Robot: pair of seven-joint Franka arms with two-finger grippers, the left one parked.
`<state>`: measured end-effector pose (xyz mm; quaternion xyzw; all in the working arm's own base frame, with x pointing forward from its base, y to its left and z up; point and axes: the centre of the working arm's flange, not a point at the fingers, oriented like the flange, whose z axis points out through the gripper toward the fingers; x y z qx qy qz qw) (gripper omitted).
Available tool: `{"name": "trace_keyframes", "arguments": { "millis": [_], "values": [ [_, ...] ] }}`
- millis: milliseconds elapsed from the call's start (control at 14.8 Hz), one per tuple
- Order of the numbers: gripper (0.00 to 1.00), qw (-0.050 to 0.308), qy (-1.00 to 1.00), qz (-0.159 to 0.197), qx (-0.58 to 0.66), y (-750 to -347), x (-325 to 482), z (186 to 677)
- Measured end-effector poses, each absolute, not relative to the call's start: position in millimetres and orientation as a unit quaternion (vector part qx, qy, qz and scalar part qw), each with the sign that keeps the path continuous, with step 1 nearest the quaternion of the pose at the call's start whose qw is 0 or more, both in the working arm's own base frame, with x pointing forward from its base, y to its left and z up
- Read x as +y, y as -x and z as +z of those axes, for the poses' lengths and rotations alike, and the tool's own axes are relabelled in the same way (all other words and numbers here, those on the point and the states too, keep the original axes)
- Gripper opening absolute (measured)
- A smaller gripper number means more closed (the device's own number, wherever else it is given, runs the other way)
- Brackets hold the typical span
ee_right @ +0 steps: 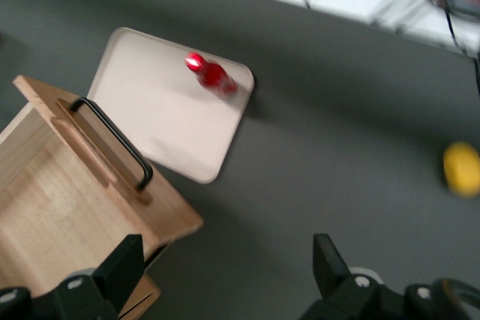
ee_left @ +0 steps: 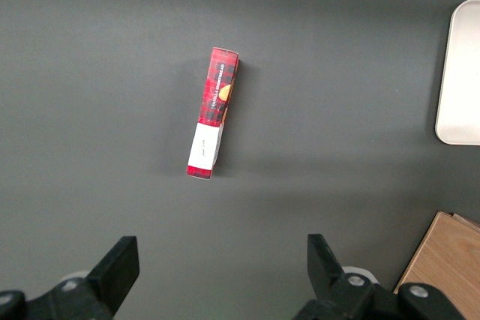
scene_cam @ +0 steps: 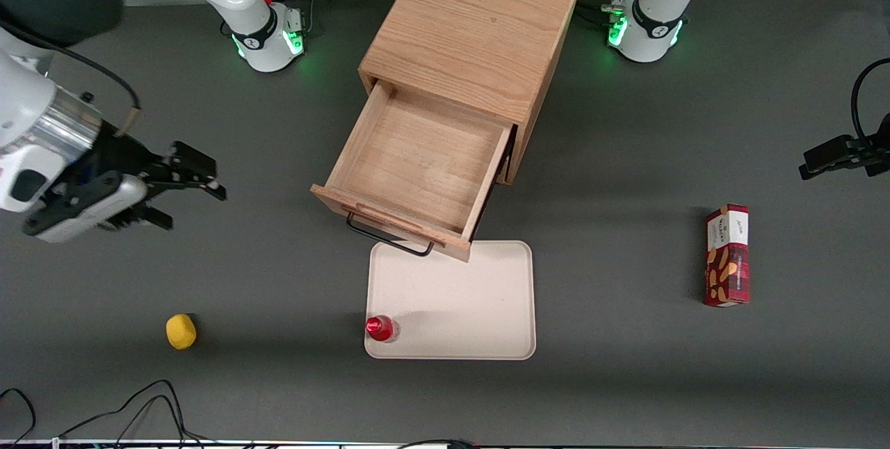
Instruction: Open upper drawer
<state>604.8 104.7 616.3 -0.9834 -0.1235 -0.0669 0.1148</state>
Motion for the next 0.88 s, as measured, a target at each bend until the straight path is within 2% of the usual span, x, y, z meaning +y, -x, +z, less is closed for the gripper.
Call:
{"name": "trace_keyframes", "arguments": {
  "millis": [203,406,541,880],
  "values": [
    [1.0,0.068,0.997,-0.009,-0.046,-575,58,611],
    [1.0,0.017,0.999,0.027,-0.02,-547,34,605],
    [1.0,-0.01,0.999,0.035,0.007,-536,44,607],
    [1.0,-0.016,0.999,0.038,0.03,-533,36,604]
  ]
}}
